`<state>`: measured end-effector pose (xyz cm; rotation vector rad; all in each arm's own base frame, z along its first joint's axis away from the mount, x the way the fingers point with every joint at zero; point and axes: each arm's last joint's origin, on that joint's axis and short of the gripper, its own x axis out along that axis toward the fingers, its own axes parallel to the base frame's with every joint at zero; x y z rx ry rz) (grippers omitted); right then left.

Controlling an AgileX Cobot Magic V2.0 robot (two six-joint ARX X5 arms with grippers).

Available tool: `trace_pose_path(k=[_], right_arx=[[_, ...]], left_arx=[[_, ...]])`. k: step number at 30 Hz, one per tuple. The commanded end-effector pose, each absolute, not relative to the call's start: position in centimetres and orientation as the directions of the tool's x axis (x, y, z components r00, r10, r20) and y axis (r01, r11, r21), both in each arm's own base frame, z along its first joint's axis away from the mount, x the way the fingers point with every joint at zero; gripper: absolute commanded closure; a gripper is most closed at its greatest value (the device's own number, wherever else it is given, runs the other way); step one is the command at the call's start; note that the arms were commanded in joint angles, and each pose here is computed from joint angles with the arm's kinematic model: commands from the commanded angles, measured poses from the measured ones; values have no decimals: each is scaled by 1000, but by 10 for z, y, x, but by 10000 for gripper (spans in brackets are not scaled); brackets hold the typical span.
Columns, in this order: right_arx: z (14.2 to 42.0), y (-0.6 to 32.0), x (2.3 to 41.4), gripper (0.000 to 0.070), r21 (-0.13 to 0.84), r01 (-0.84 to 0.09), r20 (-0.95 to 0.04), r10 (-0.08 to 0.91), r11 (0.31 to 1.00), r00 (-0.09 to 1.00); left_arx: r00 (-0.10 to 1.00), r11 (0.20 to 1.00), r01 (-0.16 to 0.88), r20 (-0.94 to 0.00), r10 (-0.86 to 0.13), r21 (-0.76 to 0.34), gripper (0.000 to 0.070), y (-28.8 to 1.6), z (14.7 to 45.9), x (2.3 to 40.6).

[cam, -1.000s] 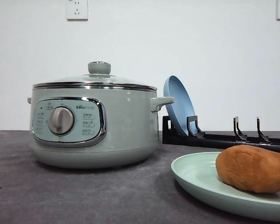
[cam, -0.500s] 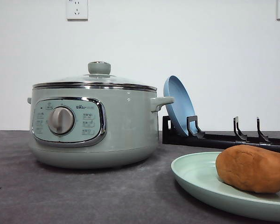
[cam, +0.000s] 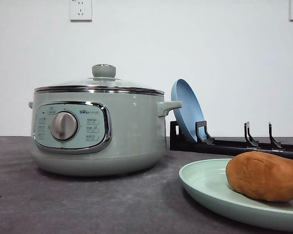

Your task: Transfer potato from steamer to green plate

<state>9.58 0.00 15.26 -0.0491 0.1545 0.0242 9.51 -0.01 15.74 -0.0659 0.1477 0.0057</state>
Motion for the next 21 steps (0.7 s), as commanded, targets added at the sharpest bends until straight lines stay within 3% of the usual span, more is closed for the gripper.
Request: trace_pose_path(k=[1, 21], right_arx=[[152, 0, 96, 652, -52, -24, -147, 16, 998, 989], [152, 0, 96, 651, -52, -24, -147, 16, 998, 989]], left_arx=[[988, 998, -12, -154, 2, -67, 675, 0, 152, 96], [988, 998, -12, -154, 2, -67, 675, 0, 152, 96]])
